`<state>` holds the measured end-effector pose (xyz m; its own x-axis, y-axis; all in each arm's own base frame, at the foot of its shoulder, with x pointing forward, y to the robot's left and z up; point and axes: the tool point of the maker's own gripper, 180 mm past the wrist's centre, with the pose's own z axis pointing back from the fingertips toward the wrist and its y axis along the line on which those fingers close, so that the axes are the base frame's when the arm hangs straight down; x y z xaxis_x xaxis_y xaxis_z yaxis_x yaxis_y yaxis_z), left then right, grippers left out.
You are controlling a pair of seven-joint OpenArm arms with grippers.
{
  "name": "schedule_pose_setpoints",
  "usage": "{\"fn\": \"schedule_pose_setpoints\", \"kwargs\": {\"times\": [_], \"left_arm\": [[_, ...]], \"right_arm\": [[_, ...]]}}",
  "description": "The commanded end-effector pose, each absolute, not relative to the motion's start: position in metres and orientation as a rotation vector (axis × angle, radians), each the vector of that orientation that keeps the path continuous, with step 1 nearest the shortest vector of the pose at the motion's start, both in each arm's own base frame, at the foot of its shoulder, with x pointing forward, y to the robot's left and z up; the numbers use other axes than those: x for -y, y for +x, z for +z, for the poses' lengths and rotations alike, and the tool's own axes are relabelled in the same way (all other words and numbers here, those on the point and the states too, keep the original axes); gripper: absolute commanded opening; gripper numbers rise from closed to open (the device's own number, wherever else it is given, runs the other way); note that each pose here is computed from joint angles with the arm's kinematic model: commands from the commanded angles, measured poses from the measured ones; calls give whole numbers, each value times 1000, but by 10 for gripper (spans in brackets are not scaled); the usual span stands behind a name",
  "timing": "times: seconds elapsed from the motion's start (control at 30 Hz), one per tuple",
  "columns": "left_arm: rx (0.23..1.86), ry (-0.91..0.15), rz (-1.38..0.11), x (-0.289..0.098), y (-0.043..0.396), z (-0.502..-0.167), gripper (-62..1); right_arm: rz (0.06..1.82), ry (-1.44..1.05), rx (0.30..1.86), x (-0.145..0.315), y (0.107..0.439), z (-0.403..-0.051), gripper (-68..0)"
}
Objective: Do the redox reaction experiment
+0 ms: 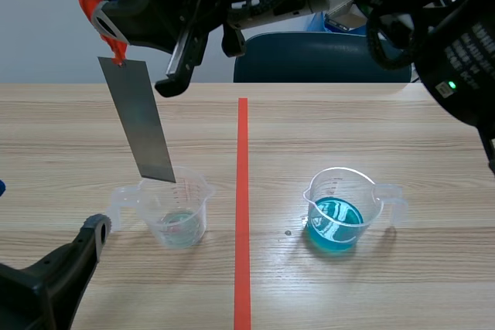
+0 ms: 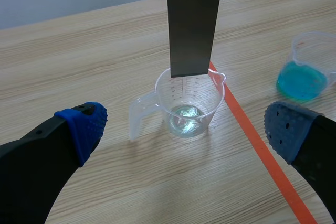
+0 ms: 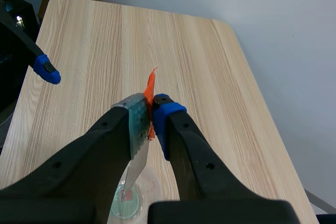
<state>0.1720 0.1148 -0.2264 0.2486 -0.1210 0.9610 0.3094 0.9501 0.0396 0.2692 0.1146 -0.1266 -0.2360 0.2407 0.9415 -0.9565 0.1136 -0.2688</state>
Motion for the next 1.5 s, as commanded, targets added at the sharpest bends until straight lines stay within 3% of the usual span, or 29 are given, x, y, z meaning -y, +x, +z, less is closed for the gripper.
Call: {"fn": "schedule_pose_setpoints", "kwargs": {"times": [0.0, 0.83, 1.47], "left_arm": [[1315, -179, -294, -112, 174, -219, 14], [1315, -179, -294, -112, 174, -219, 14], [1315, -179, -294, -112, 174, -219, 14]], "right_arm": [[1393, 815, 1330, -115, 269, -112, -667], [1358, 840, 1326, -114, 275, -116, -667], [1338, 791, 1280, -118, 301, -178, -667]]}}
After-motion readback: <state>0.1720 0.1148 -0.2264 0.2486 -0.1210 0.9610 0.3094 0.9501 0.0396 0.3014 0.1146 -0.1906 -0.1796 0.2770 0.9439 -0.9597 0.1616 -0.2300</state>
